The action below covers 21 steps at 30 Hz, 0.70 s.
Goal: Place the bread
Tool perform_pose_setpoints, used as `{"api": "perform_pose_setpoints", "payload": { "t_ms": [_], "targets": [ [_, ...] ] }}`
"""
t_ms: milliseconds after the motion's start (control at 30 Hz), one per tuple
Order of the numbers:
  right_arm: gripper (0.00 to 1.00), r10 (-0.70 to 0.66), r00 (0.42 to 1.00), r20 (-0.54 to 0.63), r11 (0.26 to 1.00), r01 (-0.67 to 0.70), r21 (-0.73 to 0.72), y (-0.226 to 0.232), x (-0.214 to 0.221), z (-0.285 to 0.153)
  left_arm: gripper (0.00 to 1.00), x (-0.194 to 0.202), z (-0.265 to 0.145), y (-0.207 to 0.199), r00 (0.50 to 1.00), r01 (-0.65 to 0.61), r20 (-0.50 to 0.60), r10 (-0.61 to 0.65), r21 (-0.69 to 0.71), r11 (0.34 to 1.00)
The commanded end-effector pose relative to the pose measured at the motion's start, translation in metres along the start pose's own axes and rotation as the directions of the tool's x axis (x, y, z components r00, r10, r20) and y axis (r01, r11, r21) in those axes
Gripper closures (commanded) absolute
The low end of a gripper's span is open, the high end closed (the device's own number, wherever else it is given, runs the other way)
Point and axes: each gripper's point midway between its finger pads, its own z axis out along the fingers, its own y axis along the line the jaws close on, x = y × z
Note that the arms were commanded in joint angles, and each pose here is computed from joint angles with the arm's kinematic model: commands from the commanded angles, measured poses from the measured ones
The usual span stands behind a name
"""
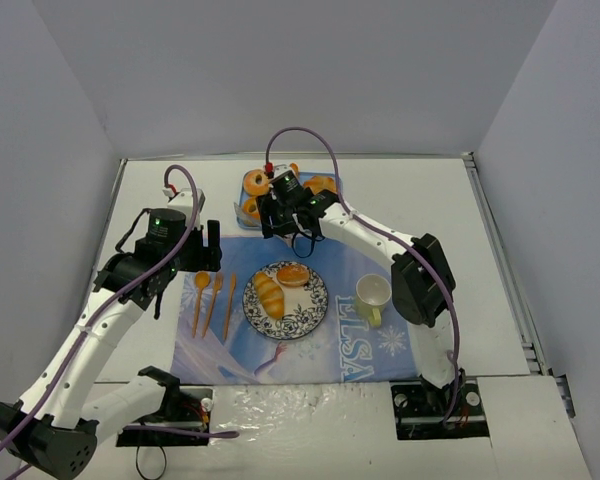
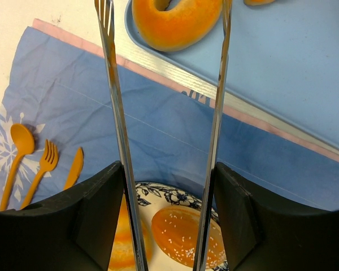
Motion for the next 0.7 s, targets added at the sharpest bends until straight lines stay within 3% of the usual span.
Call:
{"api": "perform_pose_setpoints", "payload": {
  "t_ms": [0, 667],
  "targets": [
    [0.42, 0.03, 0.995, 0.091, 0.999, -0.027, -0.038, 0.01, -0.034, -0.006, 0.31, -0.021, -0.007, -0.004, 0.997, 0.01, 0.072, -0.011, 0.014, 1.0],
    [0.43, 0.029, 0.998, 0.063, 0.999, -0.027, -0.033, 0.007, -0.027, 0.01, 0.31, -0.021, -0.006, -0.004, 0.997, 0.008, 0.071, -0.009, 0.014, 1.0]
  ]
}}
